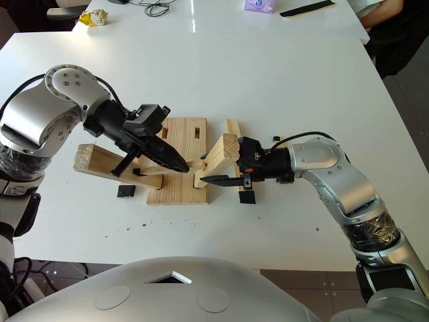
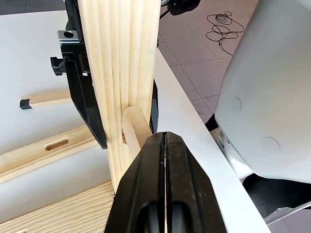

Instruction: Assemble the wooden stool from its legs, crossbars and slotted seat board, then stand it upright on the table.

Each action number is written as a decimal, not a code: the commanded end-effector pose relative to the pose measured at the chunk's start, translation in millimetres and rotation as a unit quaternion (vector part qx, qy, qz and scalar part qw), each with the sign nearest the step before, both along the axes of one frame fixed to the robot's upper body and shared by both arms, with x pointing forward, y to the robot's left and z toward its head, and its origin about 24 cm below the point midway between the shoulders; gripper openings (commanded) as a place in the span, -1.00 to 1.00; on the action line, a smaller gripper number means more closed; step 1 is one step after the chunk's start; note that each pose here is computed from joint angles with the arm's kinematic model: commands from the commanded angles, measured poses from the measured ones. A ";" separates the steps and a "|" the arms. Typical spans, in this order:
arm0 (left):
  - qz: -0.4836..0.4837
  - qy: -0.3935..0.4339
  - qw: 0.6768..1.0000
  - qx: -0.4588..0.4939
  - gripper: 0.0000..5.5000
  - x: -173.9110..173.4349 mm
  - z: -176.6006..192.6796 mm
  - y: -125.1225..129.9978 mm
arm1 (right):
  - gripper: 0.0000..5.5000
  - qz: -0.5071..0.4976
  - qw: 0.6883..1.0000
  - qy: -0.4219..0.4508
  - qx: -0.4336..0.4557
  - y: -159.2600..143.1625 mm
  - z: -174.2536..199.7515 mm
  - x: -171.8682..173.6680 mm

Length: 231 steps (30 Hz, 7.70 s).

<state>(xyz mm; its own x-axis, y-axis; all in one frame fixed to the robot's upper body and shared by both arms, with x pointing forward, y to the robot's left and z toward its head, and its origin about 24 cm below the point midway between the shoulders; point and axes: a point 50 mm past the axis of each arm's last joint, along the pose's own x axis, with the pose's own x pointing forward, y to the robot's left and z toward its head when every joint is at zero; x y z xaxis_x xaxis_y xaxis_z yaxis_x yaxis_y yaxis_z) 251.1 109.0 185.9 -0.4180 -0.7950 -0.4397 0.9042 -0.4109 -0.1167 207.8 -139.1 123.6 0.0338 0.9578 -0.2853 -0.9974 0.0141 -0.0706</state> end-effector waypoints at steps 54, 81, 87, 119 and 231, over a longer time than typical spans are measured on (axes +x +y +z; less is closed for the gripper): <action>0.068 -0.003 0.997 0.020 -1.00 4.6 -33.1 -14.3 | -0.26 -0.004 0.998 0.045 -0.044 -0.9 -19.7 -4.1; 0.157 -0.016 0.972 -0.174 -1.00 26.6 61.5 -34.4 | -0.26 -0.007 0.998 0.046 -0.046 -2.2 -20.6 -5.4; 0.299 -0.147 0.923 -0.194 -1.00 57.8 92.5 7.8 | -0.26 -0.012 0.998 0.044 -0.043 -1.7 -19.9 -6.9; 0.367 -0.286 0.881 0.083 -1.00 -32.5 -40.3 73.7 | -0.26 -0.021 0.998 0.043 -0.044 -5.2 -8.2 -14.3; 0.202 0.182 0.958 -0.095 -0.56 -52.1 -4.6 55.0 | -0.26 0.051 0.994 0.052 -0.075 17.8 -20.0 7.6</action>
